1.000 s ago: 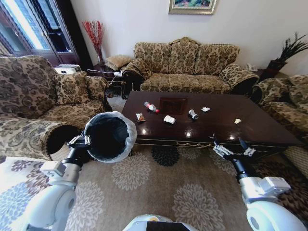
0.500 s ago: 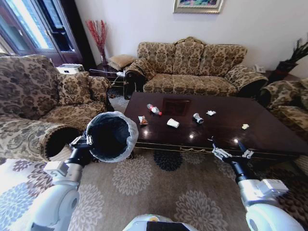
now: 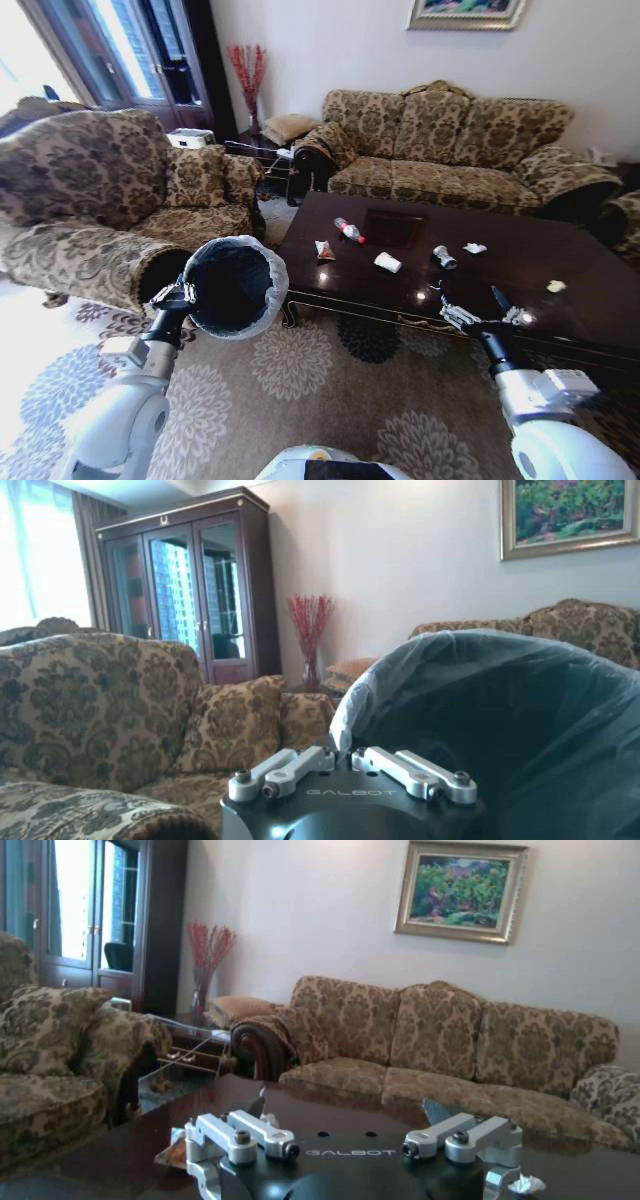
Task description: Move to the front of the table and place the trash on the table into the trash bin.
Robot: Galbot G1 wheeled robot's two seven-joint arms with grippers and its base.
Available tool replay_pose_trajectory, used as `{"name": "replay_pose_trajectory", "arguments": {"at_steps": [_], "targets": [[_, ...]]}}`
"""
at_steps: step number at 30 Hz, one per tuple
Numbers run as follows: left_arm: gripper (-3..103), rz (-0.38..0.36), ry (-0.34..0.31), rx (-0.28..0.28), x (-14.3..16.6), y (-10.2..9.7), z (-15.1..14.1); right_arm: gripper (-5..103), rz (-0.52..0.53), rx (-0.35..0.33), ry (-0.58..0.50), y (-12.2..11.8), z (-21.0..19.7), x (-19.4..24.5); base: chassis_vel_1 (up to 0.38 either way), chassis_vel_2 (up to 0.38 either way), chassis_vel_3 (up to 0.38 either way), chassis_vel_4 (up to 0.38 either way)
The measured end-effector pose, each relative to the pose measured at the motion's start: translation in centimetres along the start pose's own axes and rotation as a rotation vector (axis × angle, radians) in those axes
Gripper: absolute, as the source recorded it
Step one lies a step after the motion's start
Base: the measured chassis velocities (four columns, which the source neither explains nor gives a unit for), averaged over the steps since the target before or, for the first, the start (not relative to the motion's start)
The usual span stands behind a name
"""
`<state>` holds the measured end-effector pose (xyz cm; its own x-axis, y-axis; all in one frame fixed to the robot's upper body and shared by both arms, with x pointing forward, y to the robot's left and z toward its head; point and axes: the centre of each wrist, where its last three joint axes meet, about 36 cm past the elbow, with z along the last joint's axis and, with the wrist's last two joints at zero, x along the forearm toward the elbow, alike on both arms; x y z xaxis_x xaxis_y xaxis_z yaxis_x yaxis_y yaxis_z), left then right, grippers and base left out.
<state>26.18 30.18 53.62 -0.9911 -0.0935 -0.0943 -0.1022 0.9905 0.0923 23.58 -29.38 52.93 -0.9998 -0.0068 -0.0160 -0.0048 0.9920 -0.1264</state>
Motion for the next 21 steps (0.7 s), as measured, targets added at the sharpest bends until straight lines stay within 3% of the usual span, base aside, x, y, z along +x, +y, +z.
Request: {"name": "replay_pose_trajectory", "arguments": {"at_steps": [11,21], "targets": [[1,0.008,0.0,-0.002,0.27,-0.08,-0.17,100,-0.001,0.009,0.009,0.13,0.51,0.02,-0.039,0.05,0.047,-0.046],[1,0.005,-0.003,0.0,0.19,-0.07,-0.15,100,0.003,0.01,0.007,0.16,0.48,-0.06,-0.222,0.208,0.223,-0.221]]}}
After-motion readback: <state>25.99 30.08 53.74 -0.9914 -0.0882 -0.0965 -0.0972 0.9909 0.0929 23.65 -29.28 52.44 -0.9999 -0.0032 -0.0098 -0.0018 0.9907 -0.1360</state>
